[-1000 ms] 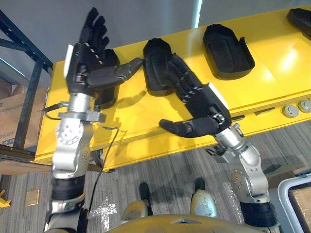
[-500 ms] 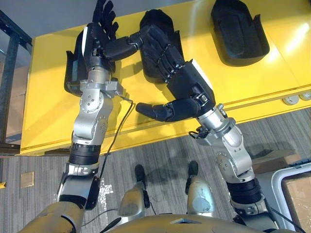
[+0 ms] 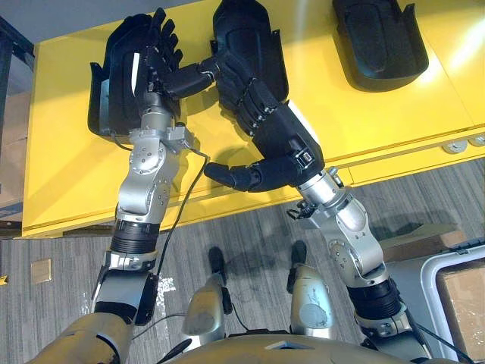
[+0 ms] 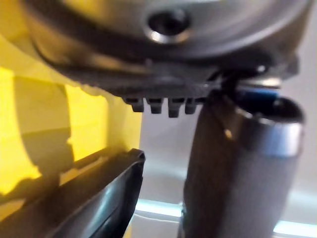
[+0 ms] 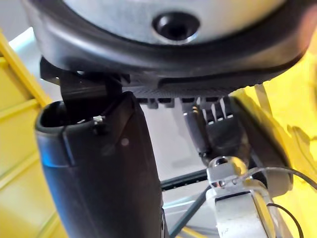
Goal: Walk over and take three plastic housings, then place them on the shelf
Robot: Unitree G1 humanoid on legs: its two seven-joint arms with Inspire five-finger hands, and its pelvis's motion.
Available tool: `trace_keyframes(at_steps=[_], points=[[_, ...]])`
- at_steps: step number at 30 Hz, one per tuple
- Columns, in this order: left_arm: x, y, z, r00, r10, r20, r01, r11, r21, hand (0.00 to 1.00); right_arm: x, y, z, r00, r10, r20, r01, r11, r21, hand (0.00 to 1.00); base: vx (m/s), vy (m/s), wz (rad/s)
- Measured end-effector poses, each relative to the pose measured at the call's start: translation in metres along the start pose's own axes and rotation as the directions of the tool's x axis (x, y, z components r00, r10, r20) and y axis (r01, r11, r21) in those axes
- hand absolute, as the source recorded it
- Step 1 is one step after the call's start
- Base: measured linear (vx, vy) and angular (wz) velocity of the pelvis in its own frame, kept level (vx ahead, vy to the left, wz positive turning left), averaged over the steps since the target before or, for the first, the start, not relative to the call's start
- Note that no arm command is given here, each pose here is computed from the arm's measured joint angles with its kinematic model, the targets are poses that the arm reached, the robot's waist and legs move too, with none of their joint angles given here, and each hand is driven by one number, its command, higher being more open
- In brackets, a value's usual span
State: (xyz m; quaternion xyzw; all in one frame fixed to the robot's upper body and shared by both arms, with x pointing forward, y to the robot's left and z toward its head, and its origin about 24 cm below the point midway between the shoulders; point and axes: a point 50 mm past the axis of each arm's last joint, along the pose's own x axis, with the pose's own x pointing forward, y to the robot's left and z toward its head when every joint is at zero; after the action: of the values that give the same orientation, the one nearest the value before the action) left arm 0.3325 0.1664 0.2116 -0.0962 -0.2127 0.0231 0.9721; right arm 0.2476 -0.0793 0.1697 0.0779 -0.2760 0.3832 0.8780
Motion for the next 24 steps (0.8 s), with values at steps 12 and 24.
trace_keyframes(at_steps=[12,24], points=[[0.002,0.011,-0.011,0.991,0.125,-0.040,-0.125,0.992,0.009,1.00,-0.001,0.000,-0.001,1.000,-0.025,-0.006,0.025,1.000,0.005,1.00,0.00,-0.002,-0.01],[0.016,-0.009,0.030,0.987,0.015,0.157,-0.001,0.996,-0.088,1.00,0.000,0.001,-0.003,1.000,-0.017,-0.013,0.017,1.000,0.006,1.00,0.00,-0.005,-0.02]])
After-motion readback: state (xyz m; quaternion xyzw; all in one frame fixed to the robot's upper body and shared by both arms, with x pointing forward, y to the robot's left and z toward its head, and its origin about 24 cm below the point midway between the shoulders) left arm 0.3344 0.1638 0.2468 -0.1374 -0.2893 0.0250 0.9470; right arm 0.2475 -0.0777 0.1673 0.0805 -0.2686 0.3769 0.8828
